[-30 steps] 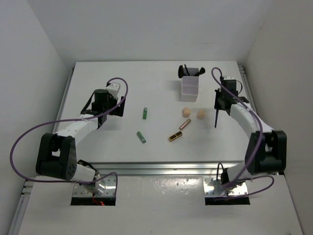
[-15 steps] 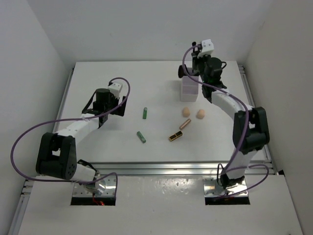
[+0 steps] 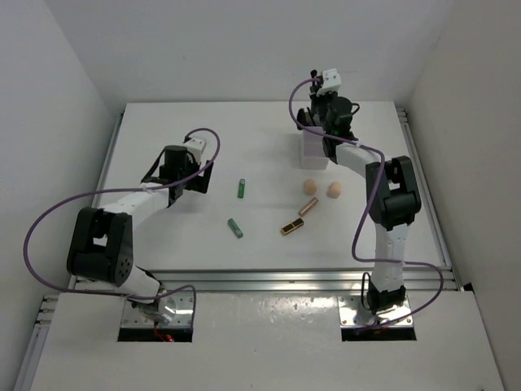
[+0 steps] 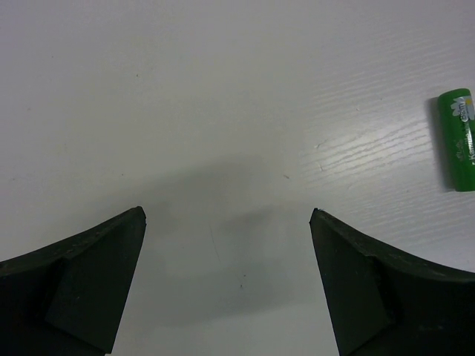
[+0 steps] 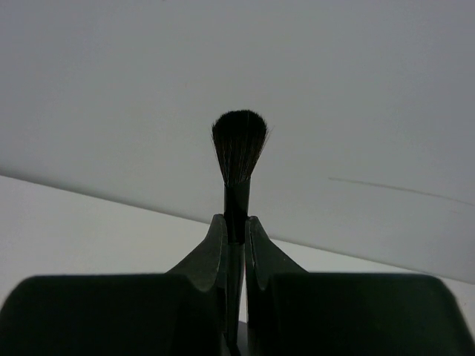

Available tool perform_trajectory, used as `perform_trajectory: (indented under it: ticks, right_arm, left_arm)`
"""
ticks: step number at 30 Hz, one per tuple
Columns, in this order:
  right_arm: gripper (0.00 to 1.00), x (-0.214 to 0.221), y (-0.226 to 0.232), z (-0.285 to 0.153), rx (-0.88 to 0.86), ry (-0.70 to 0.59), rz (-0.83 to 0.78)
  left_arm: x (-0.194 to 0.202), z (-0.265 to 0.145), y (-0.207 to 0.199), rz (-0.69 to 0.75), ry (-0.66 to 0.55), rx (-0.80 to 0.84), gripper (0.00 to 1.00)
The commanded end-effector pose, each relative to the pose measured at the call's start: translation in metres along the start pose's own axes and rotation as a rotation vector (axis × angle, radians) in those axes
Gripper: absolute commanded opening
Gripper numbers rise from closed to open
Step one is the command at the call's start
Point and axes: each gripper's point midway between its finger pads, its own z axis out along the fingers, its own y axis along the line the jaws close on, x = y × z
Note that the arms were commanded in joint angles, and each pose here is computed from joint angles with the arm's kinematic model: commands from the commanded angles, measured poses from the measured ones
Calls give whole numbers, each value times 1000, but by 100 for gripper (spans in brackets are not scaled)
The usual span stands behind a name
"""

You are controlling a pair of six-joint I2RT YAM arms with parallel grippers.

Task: Organize the makeup

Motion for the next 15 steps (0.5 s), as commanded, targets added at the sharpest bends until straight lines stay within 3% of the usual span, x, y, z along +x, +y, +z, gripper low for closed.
perform_trajectory:
  ticks: [1, 9, 13, 15]
  right_arm:
    - [0, 0, -7, 2, 28, -56, 43]
    - [2, 49, 0, -20, 19, 49, 80]
    - [15, 45, 1, -36, 13, 60, 91]
    - [29, 31, 1, -43, 7, 50, 92]
  left_arm:
    - [-23, 3, 9, 6, -45, -31, 99]
    - [-26, 4, 13, 14, -50, -52, 99]
    - [-34, 4, 9, 14, -64, -25, 99]
    - [-34, 4, 9, 14, -64, -25, 99]
